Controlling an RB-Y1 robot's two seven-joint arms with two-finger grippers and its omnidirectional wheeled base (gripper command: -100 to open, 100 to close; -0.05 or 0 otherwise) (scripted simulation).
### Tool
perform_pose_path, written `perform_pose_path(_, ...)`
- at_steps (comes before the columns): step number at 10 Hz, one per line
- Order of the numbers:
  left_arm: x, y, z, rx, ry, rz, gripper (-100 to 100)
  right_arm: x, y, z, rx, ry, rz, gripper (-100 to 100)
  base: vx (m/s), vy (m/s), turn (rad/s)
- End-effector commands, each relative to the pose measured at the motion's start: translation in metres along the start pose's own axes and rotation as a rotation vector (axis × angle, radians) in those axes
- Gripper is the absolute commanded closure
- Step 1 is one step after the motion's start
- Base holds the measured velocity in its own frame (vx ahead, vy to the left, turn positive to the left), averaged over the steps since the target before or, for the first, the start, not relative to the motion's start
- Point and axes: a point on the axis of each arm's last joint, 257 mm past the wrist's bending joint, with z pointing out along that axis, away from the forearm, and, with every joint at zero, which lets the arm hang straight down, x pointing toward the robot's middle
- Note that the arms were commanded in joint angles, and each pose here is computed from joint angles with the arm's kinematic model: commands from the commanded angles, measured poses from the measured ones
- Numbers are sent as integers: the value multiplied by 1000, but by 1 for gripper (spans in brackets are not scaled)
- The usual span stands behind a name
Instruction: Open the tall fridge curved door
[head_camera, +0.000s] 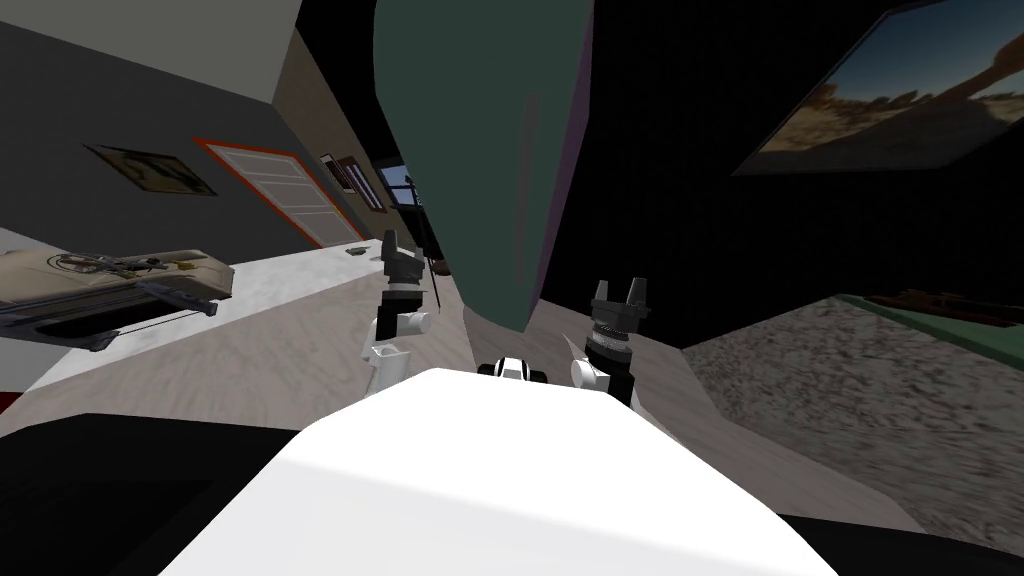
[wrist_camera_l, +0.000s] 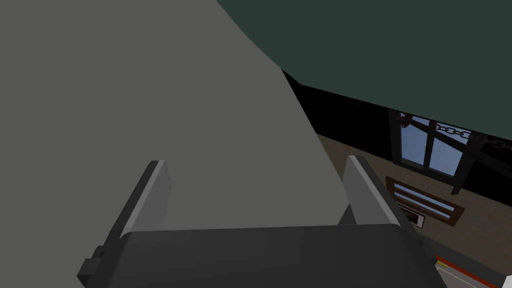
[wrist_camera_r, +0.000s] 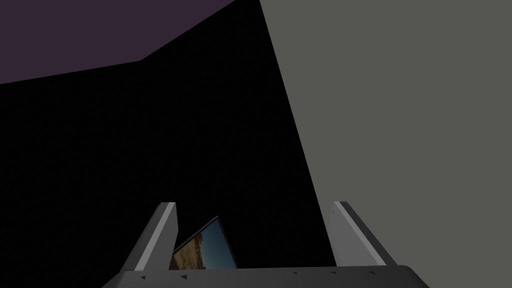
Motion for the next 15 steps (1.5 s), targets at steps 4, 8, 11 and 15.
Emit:
perform_pose_path(4, -38, 30, 34, -70, -93, -24, -100, 0, 0, 0, 0, 0, 0, 0, 10, -158, 141)
perform_pose_path(8, -61, 53, 54, -128, -160, -68, -100, 0, 0, 0, 0, 0, 0, 0, 8, -161, 140)
perform_pose_path(11, -68, 59, 69, -138, -189, -106, -100, 0, 0, 0, 0, 0, 0, 0, -9, -150, 112)
perform_pose_path(15, -82, 82, 88, -193, -247, -182, -100, 0, 0, 0, 0, 0, 0, 0, 4, -143, 119)
